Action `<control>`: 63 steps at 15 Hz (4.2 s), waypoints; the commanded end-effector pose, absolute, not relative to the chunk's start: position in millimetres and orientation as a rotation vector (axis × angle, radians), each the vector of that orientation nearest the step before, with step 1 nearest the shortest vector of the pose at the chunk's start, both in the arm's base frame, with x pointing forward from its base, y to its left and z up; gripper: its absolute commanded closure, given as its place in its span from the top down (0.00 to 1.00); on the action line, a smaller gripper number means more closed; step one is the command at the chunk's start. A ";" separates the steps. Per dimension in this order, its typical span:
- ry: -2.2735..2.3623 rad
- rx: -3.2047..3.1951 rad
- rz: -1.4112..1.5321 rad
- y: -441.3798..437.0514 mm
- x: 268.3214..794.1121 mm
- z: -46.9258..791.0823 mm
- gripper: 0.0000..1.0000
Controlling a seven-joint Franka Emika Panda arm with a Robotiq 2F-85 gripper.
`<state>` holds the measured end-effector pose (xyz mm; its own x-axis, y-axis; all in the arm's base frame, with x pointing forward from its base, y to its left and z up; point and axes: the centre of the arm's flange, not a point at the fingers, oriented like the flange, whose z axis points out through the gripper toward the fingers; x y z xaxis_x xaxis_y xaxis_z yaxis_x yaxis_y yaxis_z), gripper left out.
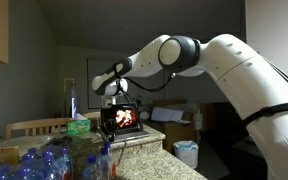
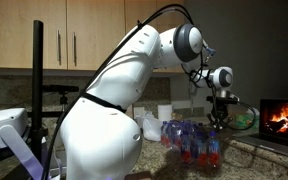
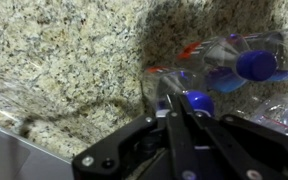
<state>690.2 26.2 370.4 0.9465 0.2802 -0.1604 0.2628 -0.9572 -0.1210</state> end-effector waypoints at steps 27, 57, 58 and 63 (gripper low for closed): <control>-0.428 -2.978 0.262 60.0 673.5 358.5 0.42; -0.301 -3.124 0.591 -260.0 513.5 431.4 0.15; -0.205 -3.105 0.518 -262.3 517.2 425.9 0.15; 0.130 -2.971 0.291 -252.1 541.9 402.1 0.15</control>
